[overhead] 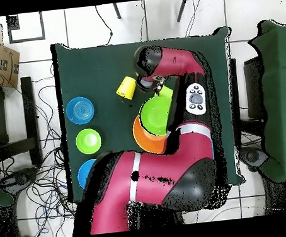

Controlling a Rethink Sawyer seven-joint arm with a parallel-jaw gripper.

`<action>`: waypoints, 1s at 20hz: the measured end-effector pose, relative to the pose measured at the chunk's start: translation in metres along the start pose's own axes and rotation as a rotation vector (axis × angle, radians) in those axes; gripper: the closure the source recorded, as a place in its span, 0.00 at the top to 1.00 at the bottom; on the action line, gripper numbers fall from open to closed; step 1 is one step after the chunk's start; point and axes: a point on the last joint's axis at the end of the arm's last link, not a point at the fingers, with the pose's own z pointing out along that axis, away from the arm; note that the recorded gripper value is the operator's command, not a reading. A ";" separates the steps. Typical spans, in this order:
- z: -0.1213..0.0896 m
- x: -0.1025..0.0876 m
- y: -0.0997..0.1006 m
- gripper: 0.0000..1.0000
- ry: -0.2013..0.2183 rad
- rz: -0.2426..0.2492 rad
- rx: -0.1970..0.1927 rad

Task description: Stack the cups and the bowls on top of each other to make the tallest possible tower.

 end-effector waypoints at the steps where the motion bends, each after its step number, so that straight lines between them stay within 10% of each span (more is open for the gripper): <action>1: 0.004 0.001 -0.005 1.00 0.005 0.006 -0.001; 20: 0.037 0.021 -0.036 1.00 0.044 -0.030 0.107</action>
